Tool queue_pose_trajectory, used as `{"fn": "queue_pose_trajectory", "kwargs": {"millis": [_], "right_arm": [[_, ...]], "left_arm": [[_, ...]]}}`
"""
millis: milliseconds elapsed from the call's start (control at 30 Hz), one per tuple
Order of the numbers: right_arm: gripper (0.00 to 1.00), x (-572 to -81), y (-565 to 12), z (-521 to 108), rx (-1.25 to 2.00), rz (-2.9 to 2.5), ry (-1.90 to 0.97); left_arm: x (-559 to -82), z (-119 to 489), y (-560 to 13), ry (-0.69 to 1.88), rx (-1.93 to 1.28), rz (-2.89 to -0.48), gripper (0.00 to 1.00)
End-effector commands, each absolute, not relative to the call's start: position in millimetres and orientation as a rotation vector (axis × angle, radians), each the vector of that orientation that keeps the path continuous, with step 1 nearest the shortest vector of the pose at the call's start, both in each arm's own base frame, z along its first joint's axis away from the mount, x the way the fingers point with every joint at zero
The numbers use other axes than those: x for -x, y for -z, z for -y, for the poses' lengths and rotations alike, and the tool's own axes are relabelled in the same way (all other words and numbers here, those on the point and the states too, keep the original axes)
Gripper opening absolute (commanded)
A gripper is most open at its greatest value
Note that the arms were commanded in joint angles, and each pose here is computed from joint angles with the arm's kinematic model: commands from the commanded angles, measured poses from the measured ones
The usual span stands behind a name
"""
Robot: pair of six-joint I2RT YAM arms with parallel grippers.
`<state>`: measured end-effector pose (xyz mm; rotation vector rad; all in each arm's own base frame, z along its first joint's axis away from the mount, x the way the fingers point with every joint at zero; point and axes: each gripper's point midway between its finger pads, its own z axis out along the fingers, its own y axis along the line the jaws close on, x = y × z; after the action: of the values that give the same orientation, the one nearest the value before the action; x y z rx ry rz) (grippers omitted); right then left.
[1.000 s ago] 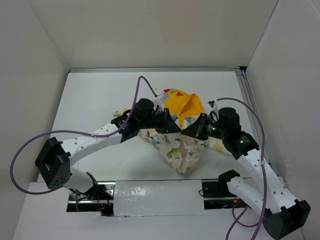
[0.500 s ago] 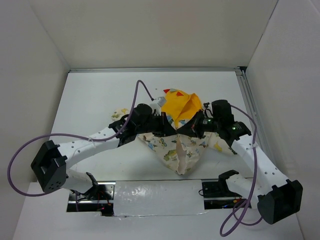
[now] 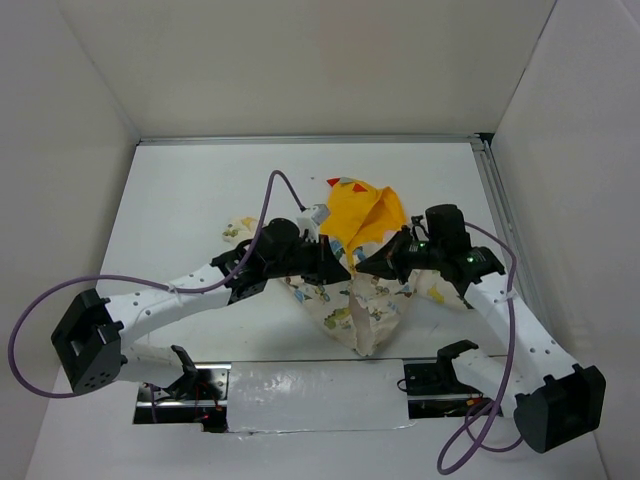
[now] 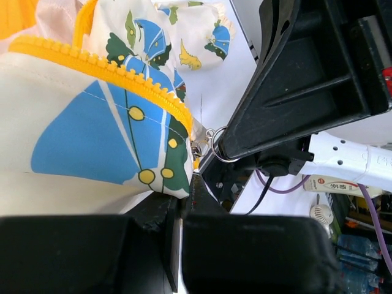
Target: Zip up the jacket
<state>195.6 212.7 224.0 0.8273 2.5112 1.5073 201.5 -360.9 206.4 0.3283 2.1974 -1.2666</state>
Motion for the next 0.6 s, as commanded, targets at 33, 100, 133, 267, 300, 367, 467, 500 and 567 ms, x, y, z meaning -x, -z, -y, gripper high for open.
{"fn": "queue_pose_trajectory", "kwargs": {"millis": [33,100,133,267,300,367,467,500,567], "right_arm": [[0.00,-194,-219,-205,-0.779,-2.476,-1.491],[0.00,-191,-212,-201,-0.763,-2.503,-1.441],[0.00,-192,-214,-202,-0.742,-2.494,-1.442],[0.00,-207,-234,-204,-0.696,-2.371,-1.481],[0.00,-210,-240,-203,-0.688,-2.333,-1.489],[0.00,-218,-252,-204,-0.691,-2.265,-1.511],[0.00,-236,-262,-201,-0.760,-2.167,-1.502],[0.00,-240,-263,-202,-0.773,-2.153,-1.505],[0.00,-247,-265,-204,-0.820,-2.125,-1.497]], "left_arm": [[-197,359,-219,1.243,-0.402,-2.162,0.00],[-199,359,-221,1.229,-0.403,-2.154,0.00],[-200,359,-221,1.225,-0.421,-2.146,0.00],[-193,362,-222,1.248,-0.491,-2.131,0.00],[-191,362,-219,1.252,-0.508,-2.137,0.00],[-184,361,-209,1.255,-0.523,-2.167,0.00],[-176,359,-192,1.255,-0.513,-2.230,0.00],[-172,359,-187,1.260,-0.498,-2.256,0.00],[-161,357,-170,1.272,-0.499,-2.319,0.00]]}}
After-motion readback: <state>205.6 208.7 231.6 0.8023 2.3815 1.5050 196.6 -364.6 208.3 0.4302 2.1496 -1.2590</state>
